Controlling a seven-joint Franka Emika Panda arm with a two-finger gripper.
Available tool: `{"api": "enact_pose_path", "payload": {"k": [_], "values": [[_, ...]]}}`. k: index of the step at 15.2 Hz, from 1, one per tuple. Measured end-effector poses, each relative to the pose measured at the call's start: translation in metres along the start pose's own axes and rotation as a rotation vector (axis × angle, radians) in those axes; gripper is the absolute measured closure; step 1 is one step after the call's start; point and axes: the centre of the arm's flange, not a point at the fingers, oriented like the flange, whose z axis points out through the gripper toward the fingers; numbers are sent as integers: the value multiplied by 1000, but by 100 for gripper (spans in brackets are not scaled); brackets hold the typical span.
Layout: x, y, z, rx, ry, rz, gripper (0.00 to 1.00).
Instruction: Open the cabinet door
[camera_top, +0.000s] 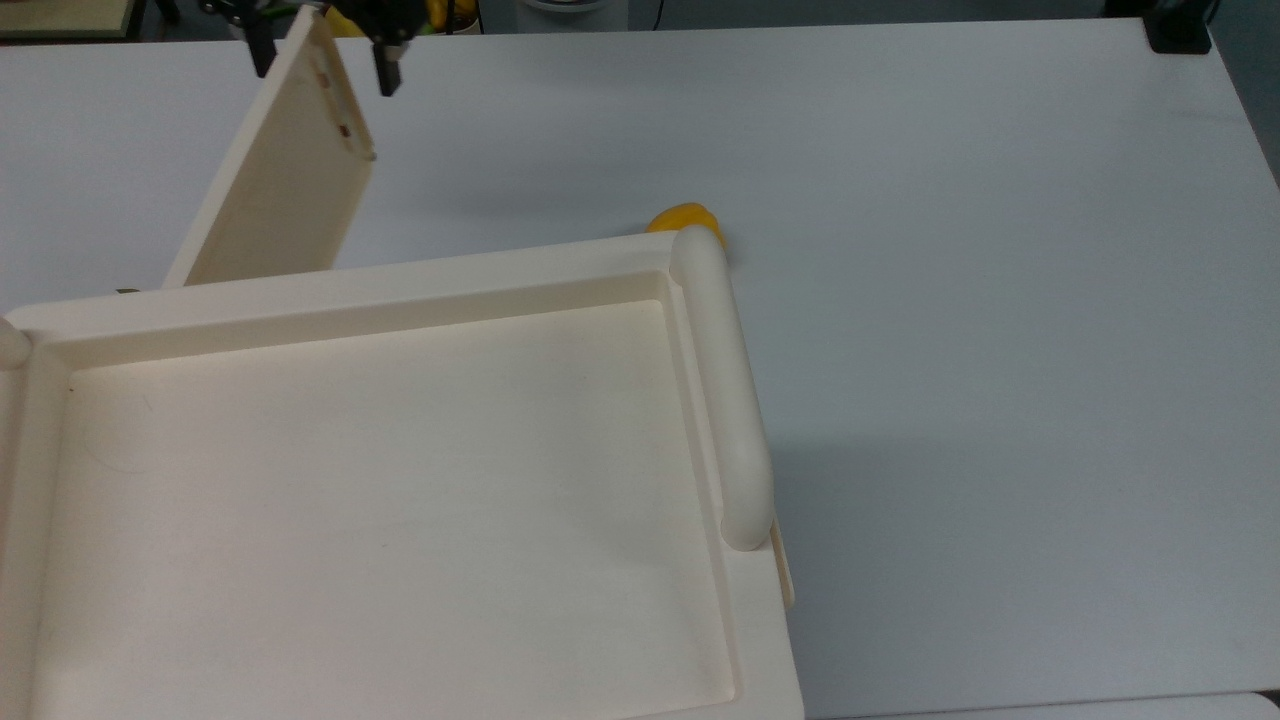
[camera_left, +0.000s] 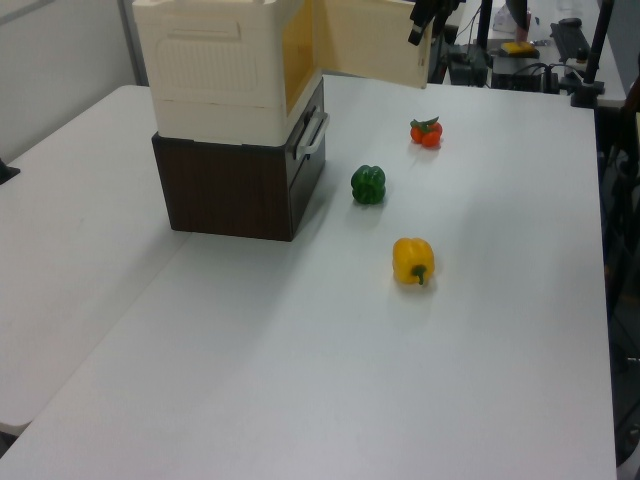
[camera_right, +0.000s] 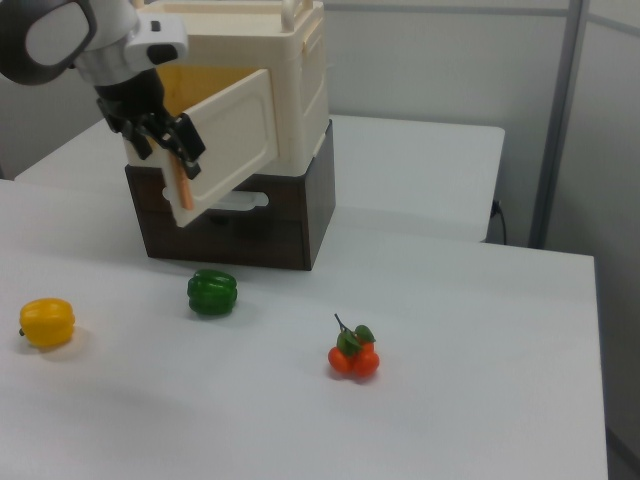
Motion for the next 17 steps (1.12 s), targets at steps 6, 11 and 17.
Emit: {"api": "enact_pose_path", "payload": {"k": [6,11,17], "values": [[-13,41,-12,-21,-76,11,0],[-34,6,-34,1,-177,-45,0],[-50,-63,-28,27,-249,-160,0]]}}
